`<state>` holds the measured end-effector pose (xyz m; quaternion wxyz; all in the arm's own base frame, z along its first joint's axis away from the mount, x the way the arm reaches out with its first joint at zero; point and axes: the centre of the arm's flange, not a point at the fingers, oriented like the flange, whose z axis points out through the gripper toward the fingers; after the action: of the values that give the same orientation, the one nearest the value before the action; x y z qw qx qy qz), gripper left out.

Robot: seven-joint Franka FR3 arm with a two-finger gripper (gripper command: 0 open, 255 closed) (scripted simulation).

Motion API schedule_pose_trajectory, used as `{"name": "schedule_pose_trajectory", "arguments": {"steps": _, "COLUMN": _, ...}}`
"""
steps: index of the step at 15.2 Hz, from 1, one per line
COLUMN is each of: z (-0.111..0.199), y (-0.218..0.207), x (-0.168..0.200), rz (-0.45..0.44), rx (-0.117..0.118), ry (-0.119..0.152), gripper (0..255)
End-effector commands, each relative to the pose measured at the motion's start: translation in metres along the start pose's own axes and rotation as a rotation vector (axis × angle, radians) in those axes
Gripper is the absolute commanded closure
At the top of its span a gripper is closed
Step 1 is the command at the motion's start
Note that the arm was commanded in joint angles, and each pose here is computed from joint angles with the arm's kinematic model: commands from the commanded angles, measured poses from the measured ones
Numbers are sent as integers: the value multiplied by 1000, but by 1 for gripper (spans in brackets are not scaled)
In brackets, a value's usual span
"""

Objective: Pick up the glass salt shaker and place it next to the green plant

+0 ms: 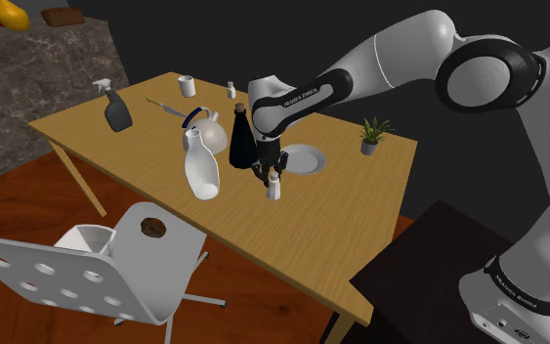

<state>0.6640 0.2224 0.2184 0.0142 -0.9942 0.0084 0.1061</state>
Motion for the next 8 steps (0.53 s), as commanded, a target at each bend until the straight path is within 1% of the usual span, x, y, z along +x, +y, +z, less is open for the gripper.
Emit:
{"name": "schedule_pose_trajectory", "arguments": {"steps": 1, "z": 1, "y": 0, "x": 0, "rz": 0, "rx": 0, "ry": -1, "gripper": 255}}
{"name": "schedule_pose_trajectory", "arguments": {"steps": 4, "z": 1, "y": 0, "x": 0, "rz": 0, "rx": 0, "ry": -1, "gripper": 255}}
{"name": "schedule_pose_trajectory", "arguments": {"steps": 8, "z": -20, "y": -1, "x": -5, "rz": 0, "rx": 0, "ry": -1, "gripper": 255}}
